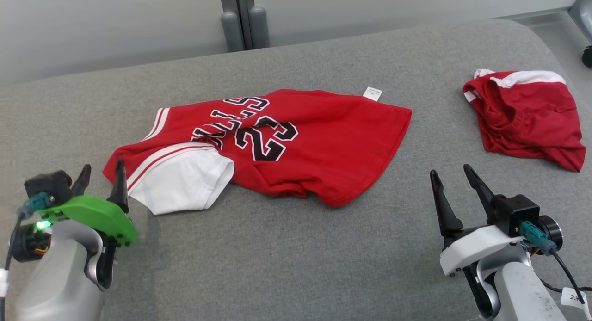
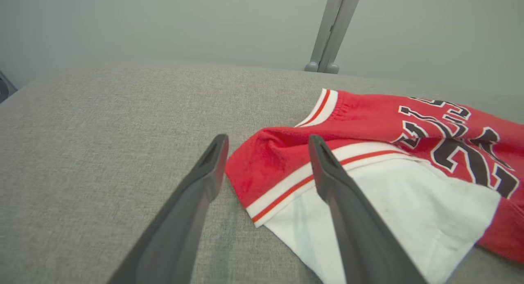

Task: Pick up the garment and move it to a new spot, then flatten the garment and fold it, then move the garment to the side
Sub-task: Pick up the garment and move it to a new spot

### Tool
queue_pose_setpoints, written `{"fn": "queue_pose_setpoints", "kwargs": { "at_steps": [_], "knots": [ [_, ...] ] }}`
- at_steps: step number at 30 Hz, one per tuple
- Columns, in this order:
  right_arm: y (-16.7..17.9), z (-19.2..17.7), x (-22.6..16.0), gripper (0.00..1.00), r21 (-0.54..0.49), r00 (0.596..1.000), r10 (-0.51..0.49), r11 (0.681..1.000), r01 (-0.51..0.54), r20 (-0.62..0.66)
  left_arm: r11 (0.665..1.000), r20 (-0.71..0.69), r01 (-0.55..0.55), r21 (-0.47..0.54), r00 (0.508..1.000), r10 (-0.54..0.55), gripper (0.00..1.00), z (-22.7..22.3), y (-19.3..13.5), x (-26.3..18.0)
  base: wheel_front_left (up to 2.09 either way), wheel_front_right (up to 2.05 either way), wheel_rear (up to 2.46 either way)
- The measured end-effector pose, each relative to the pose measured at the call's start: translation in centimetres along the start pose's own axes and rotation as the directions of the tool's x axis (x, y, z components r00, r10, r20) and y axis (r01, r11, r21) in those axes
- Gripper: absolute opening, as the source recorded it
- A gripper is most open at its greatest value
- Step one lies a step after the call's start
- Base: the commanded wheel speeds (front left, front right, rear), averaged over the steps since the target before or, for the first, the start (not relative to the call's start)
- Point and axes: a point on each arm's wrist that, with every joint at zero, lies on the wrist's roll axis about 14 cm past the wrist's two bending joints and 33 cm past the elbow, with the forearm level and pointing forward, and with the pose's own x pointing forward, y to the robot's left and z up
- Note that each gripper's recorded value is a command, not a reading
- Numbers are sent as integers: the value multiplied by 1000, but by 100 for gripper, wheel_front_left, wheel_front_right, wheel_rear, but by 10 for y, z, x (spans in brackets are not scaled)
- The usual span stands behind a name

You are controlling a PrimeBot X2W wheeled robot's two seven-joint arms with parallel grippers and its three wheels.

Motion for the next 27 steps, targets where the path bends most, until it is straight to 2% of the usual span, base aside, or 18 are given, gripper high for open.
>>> {"fn": "queue_pose_setpoints", "kwargs": {
  "at_steps": [7,16,27],
  "knots": [
    [6,9,-13,100,-6,1000,14,1000,-14,23,998,111,39,-41,993,-35,100,18,-15,-32,0,0,0],
    [17,23,-26,100,-15,997,43,999,-42,64,996,187,68,-57,981,-56,100,8,-45,-84,0,0,0],
    [31,15,-41,100,15,996,77,997,-78,47,994,213,4,-109,977,19,100,-11,-51,-125,0,0,0]
  ]
}}
